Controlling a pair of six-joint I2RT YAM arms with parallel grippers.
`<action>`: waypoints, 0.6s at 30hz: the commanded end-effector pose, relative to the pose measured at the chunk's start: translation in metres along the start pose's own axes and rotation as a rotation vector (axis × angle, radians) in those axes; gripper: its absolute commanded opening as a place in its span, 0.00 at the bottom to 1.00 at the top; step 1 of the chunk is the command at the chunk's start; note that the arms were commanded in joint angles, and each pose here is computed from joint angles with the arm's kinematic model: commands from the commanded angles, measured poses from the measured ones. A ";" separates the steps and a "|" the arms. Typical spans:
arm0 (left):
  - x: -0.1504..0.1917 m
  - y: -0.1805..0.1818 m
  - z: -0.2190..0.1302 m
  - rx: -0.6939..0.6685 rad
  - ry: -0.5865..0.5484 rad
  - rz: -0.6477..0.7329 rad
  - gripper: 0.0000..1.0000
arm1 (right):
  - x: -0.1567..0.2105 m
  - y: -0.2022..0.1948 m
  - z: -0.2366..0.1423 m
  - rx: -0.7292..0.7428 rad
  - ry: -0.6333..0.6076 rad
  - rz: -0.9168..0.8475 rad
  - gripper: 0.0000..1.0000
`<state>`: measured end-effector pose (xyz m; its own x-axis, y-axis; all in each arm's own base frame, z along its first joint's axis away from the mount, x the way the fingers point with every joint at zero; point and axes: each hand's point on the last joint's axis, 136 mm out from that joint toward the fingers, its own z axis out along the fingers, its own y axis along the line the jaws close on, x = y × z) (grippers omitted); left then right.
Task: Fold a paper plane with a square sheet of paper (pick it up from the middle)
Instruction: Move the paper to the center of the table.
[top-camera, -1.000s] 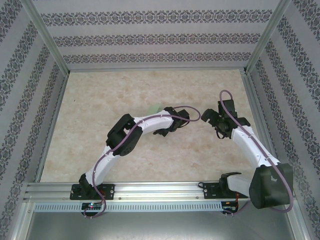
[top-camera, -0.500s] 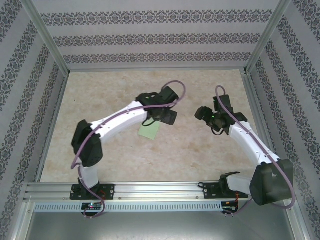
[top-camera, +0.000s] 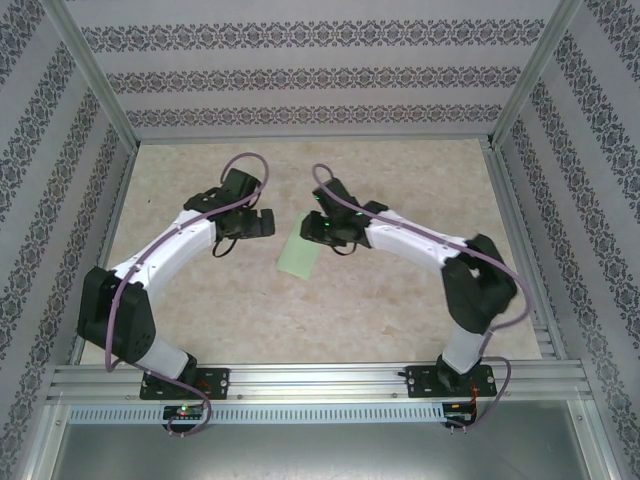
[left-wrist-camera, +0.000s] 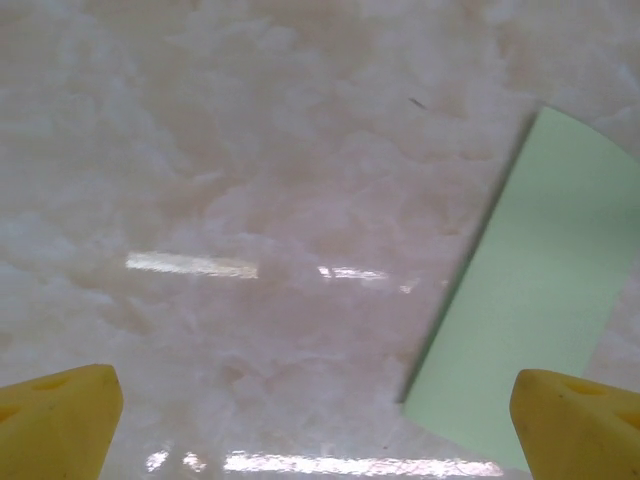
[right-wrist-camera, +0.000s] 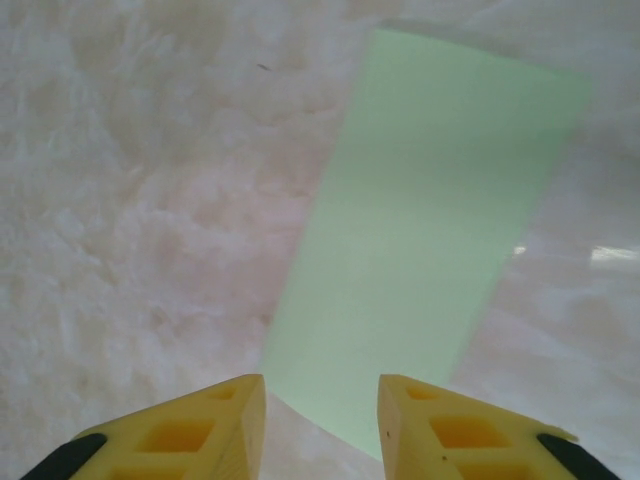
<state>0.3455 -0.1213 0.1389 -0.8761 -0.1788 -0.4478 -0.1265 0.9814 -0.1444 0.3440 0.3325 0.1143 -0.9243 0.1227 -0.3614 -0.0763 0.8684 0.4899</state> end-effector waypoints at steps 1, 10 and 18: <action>-0.007 0.009 -0.006 0.054 -0.033 -0.056 1.00 | 0.001 0.032 0.026 -0.032 0.031 -0.027 0.33; -0.003 0.043 -0.007 0.044 -0.019 -0.187 1.00 | 0.017 0.038 0.080 -0.001 0.137 -0.036 0.34; 0.001 0.031 -0.002 0.121 0.027 -0.206 1.00 | 0.036 0.026 0.100 0.016 0.188 -0.046 0.36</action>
<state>0.3347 -0.0837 0.1318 -0.8575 -0.3473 -0.3796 -0.2564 0.9281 -0.2699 0.3492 0.4009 0.0338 -0.9727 0.0057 -0.2322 -0.1020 0.8877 0.4490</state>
